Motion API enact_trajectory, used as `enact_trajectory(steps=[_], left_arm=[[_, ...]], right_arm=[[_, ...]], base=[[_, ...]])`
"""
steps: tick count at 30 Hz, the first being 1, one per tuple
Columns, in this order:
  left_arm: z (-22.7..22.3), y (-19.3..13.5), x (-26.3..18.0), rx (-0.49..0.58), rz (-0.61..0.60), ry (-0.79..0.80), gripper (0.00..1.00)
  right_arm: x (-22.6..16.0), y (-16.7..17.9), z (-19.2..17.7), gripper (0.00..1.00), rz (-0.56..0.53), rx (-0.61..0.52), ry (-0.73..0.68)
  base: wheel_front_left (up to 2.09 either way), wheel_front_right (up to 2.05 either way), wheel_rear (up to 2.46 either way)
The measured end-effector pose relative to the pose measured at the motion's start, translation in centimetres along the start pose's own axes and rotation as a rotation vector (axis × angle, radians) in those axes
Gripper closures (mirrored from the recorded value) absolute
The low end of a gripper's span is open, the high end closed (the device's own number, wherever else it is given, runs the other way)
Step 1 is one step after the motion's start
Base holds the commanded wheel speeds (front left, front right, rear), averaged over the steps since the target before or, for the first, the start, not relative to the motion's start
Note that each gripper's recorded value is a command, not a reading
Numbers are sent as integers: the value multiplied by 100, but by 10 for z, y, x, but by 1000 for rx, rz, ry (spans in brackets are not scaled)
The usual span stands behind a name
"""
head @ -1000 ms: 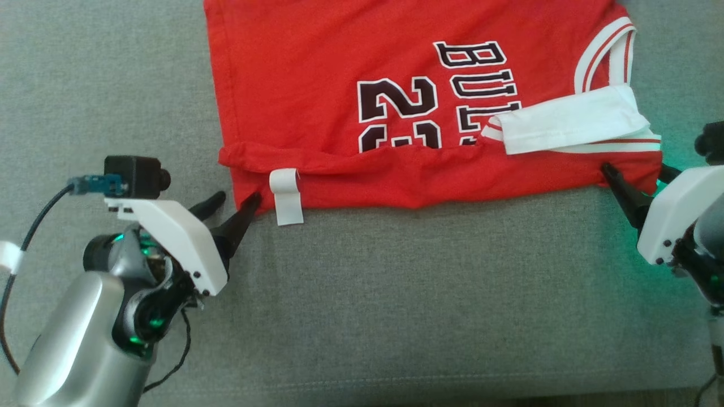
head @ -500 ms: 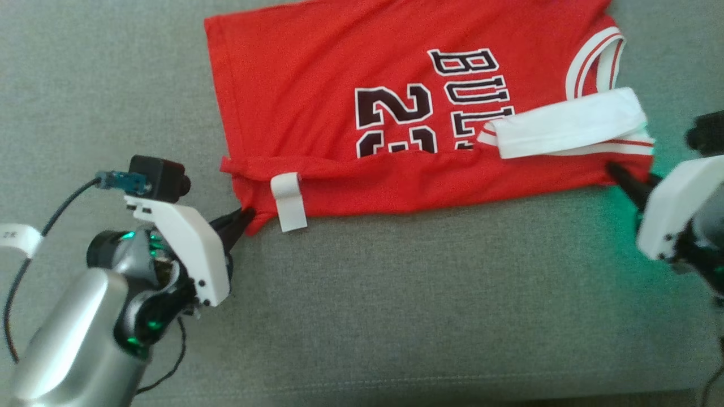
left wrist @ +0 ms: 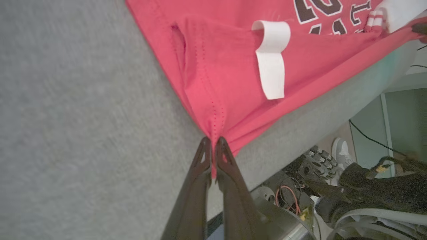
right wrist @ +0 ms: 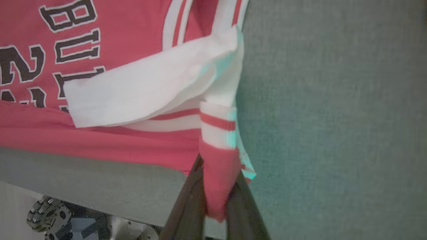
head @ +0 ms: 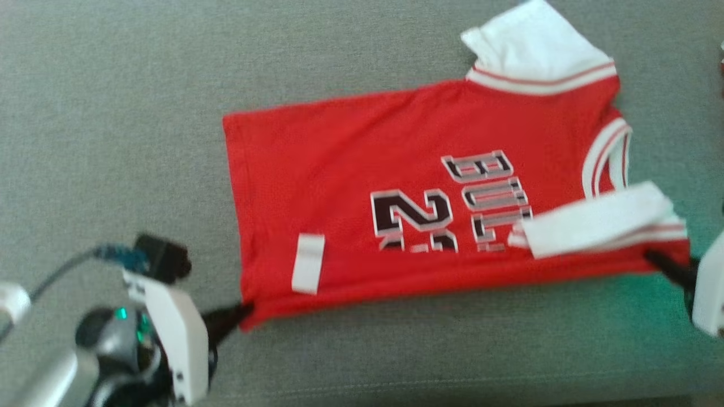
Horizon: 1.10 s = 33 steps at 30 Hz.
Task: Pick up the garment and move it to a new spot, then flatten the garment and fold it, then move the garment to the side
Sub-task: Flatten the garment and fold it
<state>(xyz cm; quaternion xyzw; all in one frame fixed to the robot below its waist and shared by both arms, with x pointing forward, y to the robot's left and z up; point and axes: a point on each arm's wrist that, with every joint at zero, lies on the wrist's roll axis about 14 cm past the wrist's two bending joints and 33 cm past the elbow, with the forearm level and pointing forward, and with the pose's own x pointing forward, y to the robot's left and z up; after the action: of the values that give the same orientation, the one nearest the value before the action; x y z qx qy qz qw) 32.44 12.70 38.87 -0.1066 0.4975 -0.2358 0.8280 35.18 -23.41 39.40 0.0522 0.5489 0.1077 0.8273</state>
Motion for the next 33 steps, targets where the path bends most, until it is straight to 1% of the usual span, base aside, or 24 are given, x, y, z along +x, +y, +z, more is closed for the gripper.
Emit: enact_trajectory(steps=[2, 3, 4, 5, 6, 8, 11, 13, 15, 17, 19, 23, 27, 30, 33], left_arm=[[-15, -2, 1, -38, 1, 11, 100], [-21, -3, 1, -54, 1, 14, 100], [-26, -5, 1, -69, 0, 17, 89], [-29, -7, 2, -85, 0, 11, 54], [-31, -9, 1, -90, -3, 7, 0], [-33, -8, -1, -87, 17, -9, 0], [-23, 3, -7, -48, 78, -64, 0], [-7, 14, -12, -37, 127, -124, 0], [14, 23, -14, -20, 165, -180, 0], [41, 29, -13, 13, 185, -241, 0], [71, 32, -5, 20, 188, -296, 0], [109, 44, 20, 51, 208, -320, 0], [117, 62, 41, 65, 239, -275, 0], [113, 68, 52, 77, 239, -236, 0], [112, 69, 58, 79, 229, -221, 0]], right_arm=[[0, -1, -14, 100, -3, 9, 29], [1, 0, -20, 49, -1, 11, 40], [1, 1, -25, 0, 0, 14, 48], [2, 0, -29, 0, 0, 18, 53], [2, -1, -32, 0, -5, 20, 55], [-1, -5, -30, 0, -18, 26, 37], [-12, -14, -3, 0, -43, 25, -63], [-20, -19, 26, 0, -60, 20, -161], [-25, -16, 62, 0, -61, -11, -252], [-26, -9, 102, 0, -59, -57, -335], [-20, 4, 138, 0, -46, -110, -381], [12, 19, 185, 0, -62, -190, -370], [52, 23, 216, 0, -88, -220, -328], [81, 30, 227, 0, -87, -233, -294], [110, 31, 224, 0, -97, -238, -230]], base=[[0, 0, 0], [0, 0, 0], [0, 0, 0], [0, 0, 0], [0, 0, 0], [0, 0, 0], [0, 0, 0], [0, 0, 0], [0, 0, 0], [0, 0, 0], [0, 0, 0], [0, 0, 0], [0, 0, 0], [0, 0, 0], [0, 0, 0]])
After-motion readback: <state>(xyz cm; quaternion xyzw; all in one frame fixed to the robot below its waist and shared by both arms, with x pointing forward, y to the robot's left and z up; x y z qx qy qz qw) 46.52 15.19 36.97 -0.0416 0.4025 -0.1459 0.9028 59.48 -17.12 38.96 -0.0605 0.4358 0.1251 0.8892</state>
